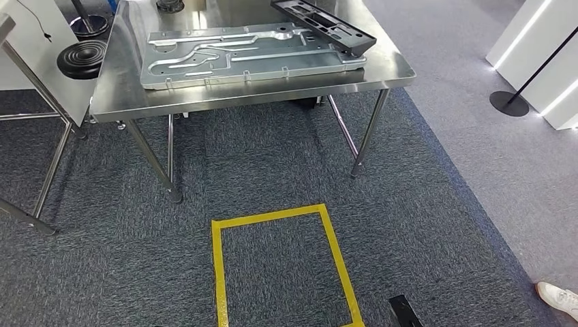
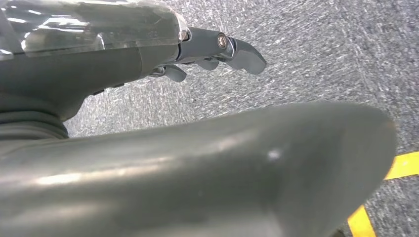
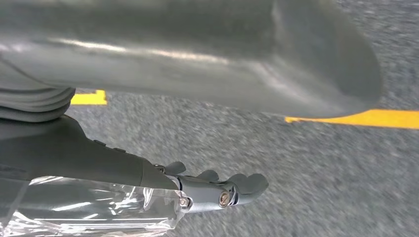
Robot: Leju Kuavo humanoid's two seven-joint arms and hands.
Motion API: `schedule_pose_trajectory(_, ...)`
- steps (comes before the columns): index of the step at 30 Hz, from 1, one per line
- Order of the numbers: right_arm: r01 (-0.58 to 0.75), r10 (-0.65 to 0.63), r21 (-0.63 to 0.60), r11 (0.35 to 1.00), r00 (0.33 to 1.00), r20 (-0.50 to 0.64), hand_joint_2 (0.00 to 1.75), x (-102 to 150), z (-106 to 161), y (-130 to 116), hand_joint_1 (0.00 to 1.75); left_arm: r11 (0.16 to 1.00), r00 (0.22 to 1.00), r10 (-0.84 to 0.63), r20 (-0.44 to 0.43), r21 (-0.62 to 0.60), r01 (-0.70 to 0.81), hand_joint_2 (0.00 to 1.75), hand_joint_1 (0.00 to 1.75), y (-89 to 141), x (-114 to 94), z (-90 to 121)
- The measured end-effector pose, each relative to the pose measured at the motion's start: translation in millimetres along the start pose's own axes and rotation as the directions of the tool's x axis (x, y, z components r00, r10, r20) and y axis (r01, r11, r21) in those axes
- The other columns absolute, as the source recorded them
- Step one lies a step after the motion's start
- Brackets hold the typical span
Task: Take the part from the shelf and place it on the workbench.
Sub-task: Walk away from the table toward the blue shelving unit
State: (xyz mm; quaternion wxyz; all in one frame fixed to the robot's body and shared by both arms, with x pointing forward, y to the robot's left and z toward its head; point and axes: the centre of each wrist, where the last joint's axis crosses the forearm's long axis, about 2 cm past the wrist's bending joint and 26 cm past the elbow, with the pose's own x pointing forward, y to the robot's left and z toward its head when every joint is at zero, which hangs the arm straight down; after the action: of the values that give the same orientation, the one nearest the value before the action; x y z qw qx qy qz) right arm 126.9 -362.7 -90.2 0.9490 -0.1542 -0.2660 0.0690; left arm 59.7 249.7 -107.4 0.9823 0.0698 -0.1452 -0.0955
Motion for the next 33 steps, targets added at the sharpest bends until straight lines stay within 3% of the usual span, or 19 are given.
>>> schedule_pose_trajectory(19,0.055,-0.047,0.084,0.995,0.994,-0.098,0.00,-16,13,38,0.00,1.000,1.000,-0.019,0.009,-0.005,0.019,0.00,0.00,-1,3,0)
schedule_pose_trajectory(23,0.053,-0.038,0.108,0.993,0.990,-0.136,1.75,-18,15,41,0.00,1.000,1.000,-0.028,0.009,-0.007,0.028,0.00,0.00,-2,3,0)
schedule_pose_trajectory(33,0.036,-0.009,0.153,0.988,0.985,-0.175,1.75,-18,17,49,0.00,0.999,0.999,-0.045,0.017,-0.016,0.045,0.00,0.00,-4,5,0)
